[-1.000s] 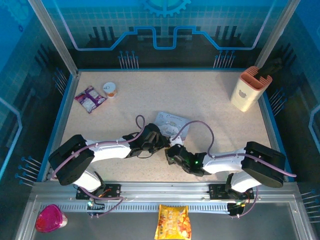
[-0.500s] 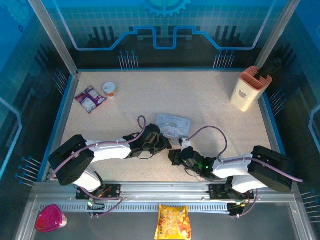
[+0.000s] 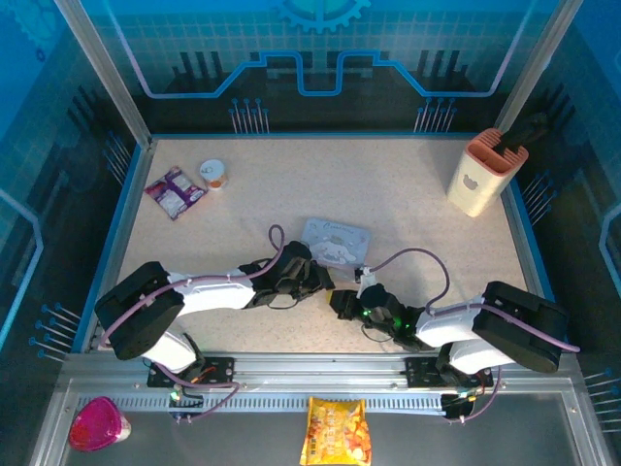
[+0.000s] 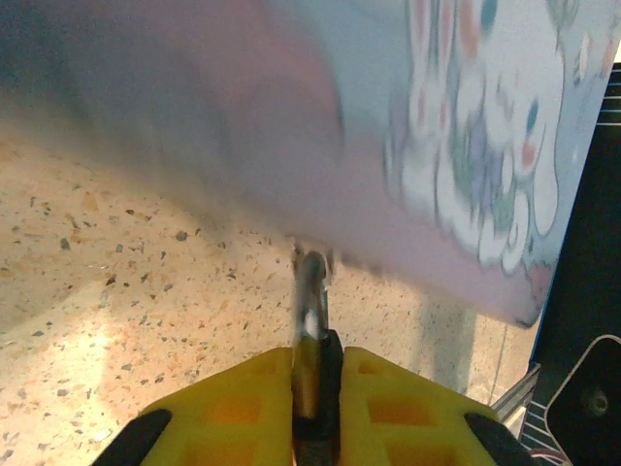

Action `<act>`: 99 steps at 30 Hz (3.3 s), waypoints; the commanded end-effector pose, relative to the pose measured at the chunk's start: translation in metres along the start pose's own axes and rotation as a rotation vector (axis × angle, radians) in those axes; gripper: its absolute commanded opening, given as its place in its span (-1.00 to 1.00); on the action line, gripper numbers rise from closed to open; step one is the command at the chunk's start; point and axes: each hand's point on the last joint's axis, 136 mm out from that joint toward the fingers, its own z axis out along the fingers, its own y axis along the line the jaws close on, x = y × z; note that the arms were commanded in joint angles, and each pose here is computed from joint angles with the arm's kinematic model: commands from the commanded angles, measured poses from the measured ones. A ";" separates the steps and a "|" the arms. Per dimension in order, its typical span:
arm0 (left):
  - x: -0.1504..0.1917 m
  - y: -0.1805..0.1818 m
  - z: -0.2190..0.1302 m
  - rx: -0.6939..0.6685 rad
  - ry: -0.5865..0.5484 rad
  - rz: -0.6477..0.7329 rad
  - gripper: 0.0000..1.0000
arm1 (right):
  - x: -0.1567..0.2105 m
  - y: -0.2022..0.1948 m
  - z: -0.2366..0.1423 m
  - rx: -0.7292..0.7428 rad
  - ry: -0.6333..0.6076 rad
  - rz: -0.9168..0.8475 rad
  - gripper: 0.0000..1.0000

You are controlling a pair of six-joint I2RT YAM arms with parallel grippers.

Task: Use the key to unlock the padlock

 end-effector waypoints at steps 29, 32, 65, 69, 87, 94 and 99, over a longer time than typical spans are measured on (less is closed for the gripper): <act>-0.071 0.002 -0.047 -0.103 -0.167 0.275 0.24 | 0.001 -0.012 0.000 0.125 0.055 -0.077 -0.98; -0.084 0.000 -0.044 -0.120 -0.177 0.325 0.26 | 0.001 -0.015 -0.001 0.140 0.054 -0.076 -0.83; -0.114 0.017 0.004 -0.195 -0.080 0.423 0.31 | -0.024 -0.036 0.019 0.363 0.103 -0.189 0.13; -0.111 0.025 0.005 -0.207 -0.078 0.404 0.30 | -0.020 -0.042 0.024 0.395 0.121 -0.186 0.17; -0.099 0.053 0.002 -0.241 -0.088 0.329 0.24 | -0.013 -0.039 0.037 0.376 0.143 -0.120 -0.61; -0.093 0.057 0.002 -0.246 -0.105 0.314 0.22 | -0.017 -0.035 0.026 0.330 0.097 -0.064 -0.85; -0.085 0.053 -0.001 -0.235 -0.122 0.308 0.20 | -0.022 -0.027 0.023 0.278 0.056 -0.020 -0.95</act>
